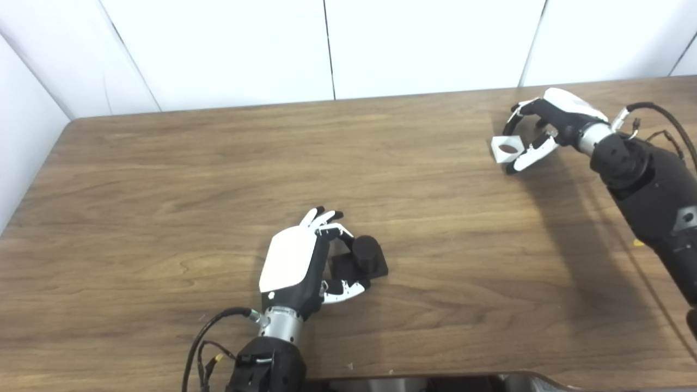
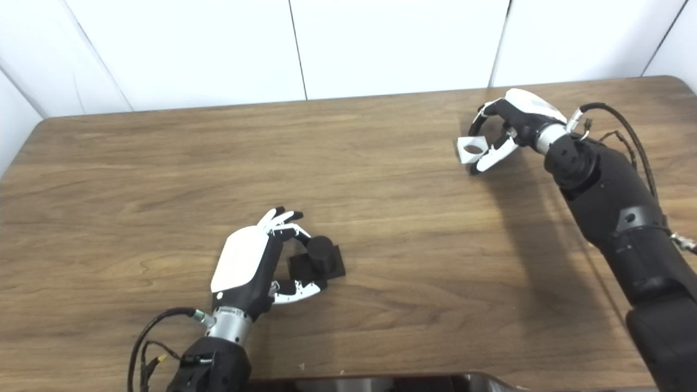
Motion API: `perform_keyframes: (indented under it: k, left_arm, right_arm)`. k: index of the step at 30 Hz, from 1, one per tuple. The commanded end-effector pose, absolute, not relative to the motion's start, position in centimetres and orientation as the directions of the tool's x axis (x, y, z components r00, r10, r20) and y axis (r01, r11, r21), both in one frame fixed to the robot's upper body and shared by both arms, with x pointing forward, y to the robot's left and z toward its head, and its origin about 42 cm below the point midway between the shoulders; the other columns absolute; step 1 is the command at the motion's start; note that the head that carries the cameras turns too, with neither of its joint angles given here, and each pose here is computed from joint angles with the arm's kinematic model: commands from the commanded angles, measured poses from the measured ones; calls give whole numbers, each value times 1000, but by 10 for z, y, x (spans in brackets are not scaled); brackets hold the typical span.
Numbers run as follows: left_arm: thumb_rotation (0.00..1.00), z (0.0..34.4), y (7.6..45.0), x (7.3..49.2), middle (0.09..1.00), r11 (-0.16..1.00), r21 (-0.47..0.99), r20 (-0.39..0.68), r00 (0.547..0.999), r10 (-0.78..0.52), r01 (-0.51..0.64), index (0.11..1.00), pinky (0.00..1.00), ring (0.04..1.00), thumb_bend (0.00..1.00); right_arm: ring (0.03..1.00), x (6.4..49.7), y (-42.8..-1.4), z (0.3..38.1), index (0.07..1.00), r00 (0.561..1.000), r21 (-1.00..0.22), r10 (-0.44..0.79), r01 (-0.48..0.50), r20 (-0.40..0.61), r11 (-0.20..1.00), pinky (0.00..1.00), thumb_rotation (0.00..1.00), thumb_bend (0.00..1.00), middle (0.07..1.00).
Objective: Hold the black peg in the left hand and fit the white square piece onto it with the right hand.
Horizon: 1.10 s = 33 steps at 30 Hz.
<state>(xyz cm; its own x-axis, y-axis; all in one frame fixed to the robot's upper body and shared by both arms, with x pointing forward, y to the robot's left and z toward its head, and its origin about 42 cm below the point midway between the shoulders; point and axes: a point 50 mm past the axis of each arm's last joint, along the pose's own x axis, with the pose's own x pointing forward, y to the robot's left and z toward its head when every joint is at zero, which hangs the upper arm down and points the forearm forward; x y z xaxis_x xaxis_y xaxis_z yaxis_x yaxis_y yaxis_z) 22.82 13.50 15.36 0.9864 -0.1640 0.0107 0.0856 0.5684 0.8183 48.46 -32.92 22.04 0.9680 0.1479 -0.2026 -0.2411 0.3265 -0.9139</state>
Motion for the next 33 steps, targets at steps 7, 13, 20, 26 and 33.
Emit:
perform_keyframes:
  k: [7,13,20,26,33]
  left_arm:
    - [75,155,131,223,866,579,812,23,987,-162,76,486,799,950,507]
    - [76,155,131,224,868,577,814,23,987,-158,73,486,815,951,507]
    - [75,156,131,224,867,580,811,28,988,-154,68,486,813,951,507]
    - [75,156,130,225,869,577,813,25,987,-157,71,486,826,955,507]
    - [75,155,130,226,865,579,812,23,988,-155,72,486,836,953,507]
  right_arm:
    - [918,495,-324,251,488,979,-928,179,-158,-101,337,840,139,526,876]
    - [912,495,-324,251,487,980,-932,177,-149,-94,330,832,139,525,871]
    - [919,493,-326,252,488,979,-935,184,-145,-88,322,837,144,526,876]
    - [918,490,-326,255,487,978,-936,199,-126,-62,330,842,145,526,871]
    - [936,475,-321,268,488,970,-931,241,-97,-10,352,893,145,526,870]
